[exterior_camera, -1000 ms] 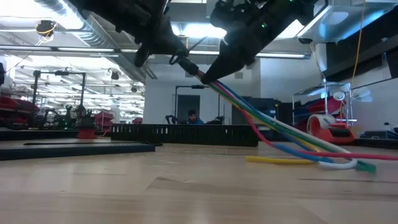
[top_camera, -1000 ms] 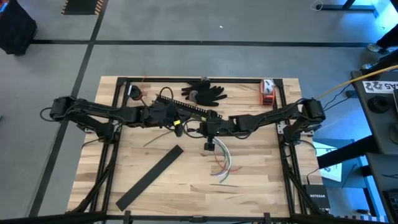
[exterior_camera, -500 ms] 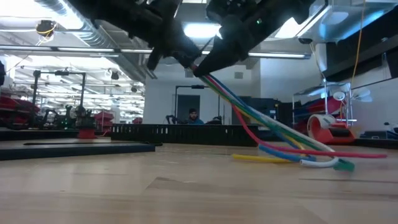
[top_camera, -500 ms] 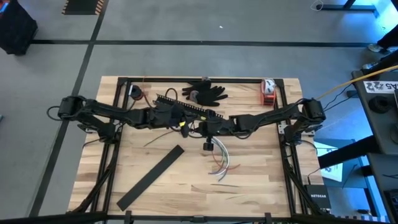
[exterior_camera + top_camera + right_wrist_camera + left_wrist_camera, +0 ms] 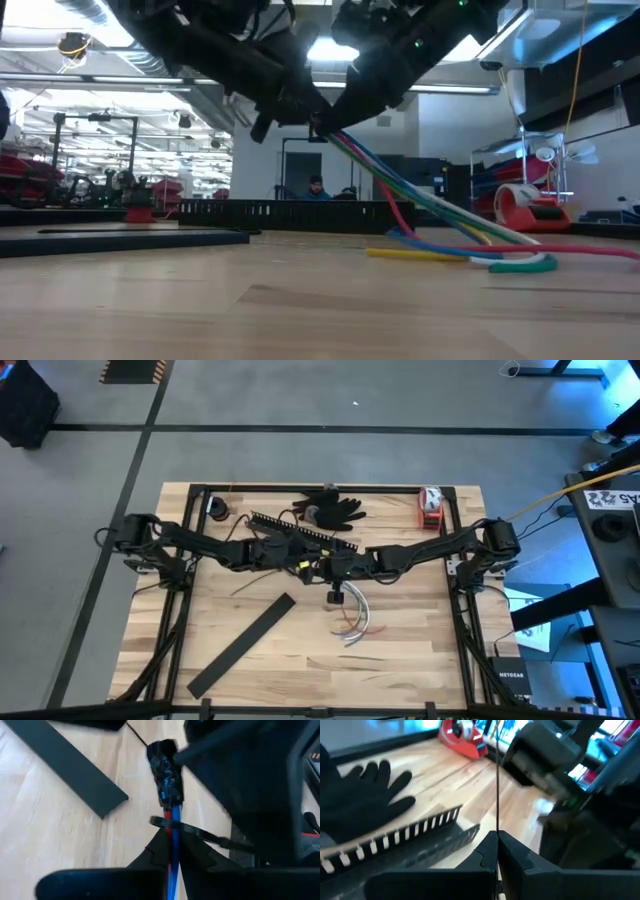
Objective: Ziptie cables
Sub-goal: Wrap the cable wires together using the black zip tie
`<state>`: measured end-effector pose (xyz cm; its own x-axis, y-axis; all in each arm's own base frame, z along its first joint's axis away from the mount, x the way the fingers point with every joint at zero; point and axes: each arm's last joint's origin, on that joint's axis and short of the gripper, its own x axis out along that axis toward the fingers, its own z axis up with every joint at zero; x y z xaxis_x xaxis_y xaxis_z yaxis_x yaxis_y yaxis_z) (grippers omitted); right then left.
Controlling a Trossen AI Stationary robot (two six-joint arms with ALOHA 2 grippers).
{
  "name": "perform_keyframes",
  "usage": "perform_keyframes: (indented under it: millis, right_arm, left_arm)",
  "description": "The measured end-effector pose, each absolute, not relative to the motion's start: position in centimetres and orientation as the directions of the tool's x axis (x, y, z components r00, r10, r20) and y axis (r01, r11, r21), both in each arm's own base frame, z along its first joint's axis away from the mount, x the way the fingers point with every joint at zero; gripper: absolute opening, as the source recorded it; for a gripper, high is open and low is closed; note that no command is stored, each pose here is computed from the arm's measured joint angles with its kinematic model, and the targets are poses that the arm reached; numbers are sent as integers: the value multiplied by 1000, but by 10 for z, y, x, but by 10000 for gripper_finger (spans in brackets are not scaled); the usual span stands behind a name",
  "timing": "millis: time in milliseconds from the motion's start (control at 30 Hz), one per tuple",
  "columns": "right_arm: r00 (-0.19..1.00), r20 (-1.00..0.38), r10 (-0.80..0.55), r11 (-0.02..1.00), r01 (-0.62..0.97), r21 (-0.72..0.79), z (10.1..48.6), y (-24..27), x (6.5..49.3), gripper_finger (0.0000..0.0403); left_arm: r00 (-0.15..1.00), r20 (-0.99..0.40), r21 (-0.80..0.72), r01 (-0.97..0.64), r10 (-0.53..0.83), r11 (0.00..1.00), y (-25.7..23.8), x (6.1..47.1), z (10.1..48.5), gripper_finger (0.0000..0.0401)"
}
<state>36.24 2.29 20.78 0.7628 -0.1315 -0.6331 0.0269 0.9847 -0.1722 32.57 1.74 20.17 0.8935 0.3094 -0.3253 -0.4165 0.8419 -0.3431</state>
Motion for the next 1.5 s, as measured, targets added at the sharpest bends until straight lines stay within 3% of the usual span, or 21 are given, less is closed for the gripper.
perform_keyframes:
  millis: [200,467,600,867,1200,1500]
  right_arm:
    - [714,-687,-134,987,35,-155,193,23,364,76]
    - [654,-745,-131,988,23,-153,176,24,364,127]
    - [612,-781,-125,989,13,-148,177,23,357,131]
    - [660,-746,-89,991,-14,-131,190,38,352,131]
    - [832,-546,-96,981,-13,-192,157,79,350,131]
    - [794,-554,-250,946,79,-313,115,78,369,131]
  left_arm:
    - [863,-402,-355,-455,306,817,17,334,167,0]
    - [897,-388,-468,-389,211,794,15,344,130,0]
    - [888,-421,-471,-387,183,793,14,344,119,0]
    - [901,-403,-509,-366,160,779,15,345,120,0]
    - [914,-394,-586,-334,100,738,22,345,122,0]
    - [880,-465,-598,-391,95,699,24,342,115,0]
